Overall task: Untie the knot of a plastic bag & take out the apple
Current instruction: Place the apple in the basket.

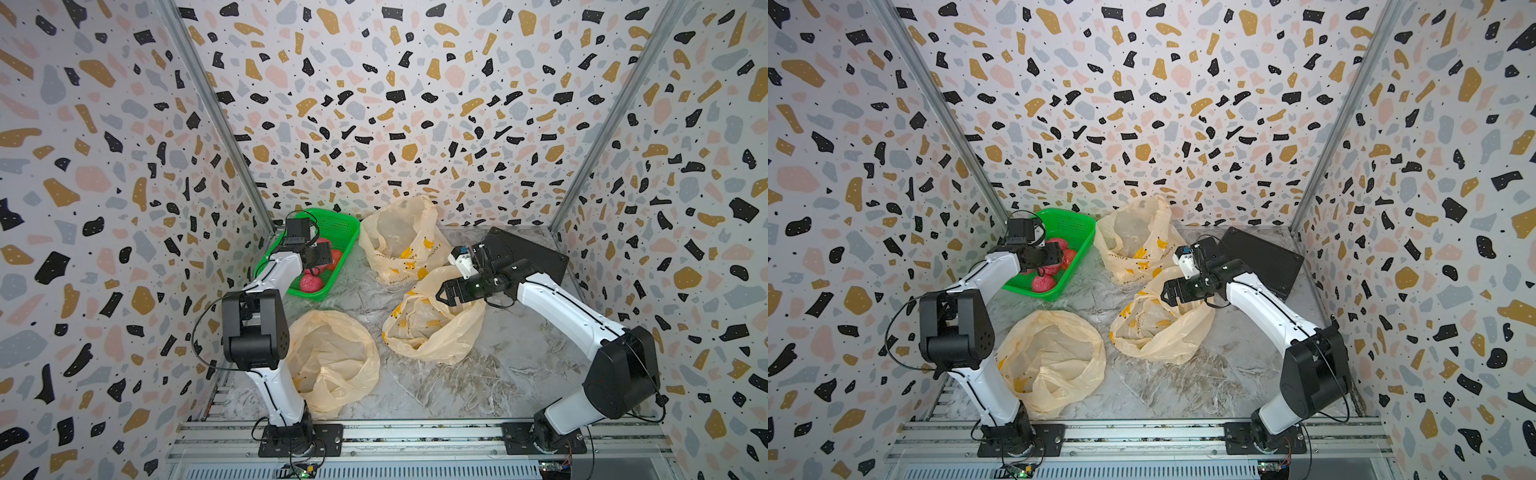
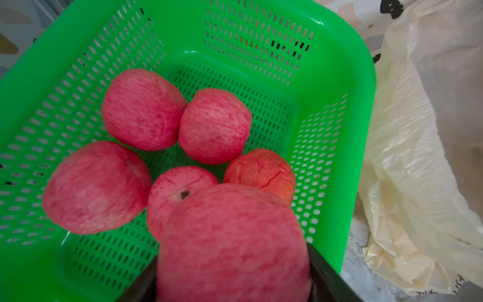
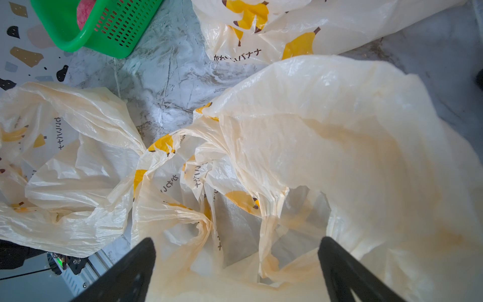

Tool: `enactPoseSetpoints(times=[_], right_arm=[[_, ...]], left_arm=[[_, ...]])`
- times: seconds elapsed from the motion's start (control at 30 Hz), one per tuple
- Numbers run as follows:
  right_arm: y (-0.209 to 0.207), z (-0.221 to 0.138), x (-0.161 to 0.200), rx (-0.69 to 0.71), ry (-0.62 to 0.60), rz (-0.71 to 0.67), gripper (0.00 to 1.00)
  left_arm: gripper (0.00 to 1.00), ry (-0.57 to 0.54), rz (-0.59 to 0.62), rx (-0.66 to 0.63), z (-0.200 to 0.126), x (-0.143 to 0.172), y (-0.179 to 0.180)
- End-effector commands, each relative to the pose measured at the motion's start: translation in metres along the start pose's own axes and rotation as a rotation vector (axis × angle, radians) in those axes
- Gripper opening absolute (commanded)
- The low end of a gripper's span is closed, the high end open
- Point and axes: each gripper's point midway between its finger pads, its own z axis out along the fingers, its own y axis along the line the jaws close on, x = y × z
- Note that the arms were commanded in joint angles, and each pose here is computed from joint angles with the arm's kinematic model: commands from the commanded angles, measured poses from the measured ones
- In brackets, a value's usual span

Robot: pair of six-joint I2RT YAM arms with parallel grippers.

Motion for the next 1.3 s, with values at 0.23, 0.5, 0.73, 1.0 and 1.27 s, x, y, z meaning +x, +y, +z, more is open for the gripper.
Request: enactPoseSetpoints(times=[0.23, 0.5, 0.73, 1.0, 1.27], right_arm=[[-0.005, 0.005, 0.001, 0.020, 0.039, -0.007, 0.99], [-0.003, 0.008, -0.001, 0.001, 0.034, 0.000, 0.99], [0.000, 0.004, -0.002, -0.008, 0.028, -0.009, 0.99], [0.000, -0.005, -0.005, 0.011, 0.014, -0.019, 0.99], [-0.006, -0.016, -0.011, 0.057, 0.012, -0.018, 0.99]], left_arm=[[0.64, 0.075, 0.016, -0.008, 0.006, 0.044, -0.001], [0.68, 0.100, 0.054, -0.008, 0.013, 0.055, -0.006], [0.80, 0.109, 0.054, -0.006, 0.028, 0.054, -0.006], [0.99, 0.021, 0.042, -0.013, 0.009, 0.042, -0.006], [0.99, -0.085, 0.088, -0.007, -0.036, 0.017, -0.011]])
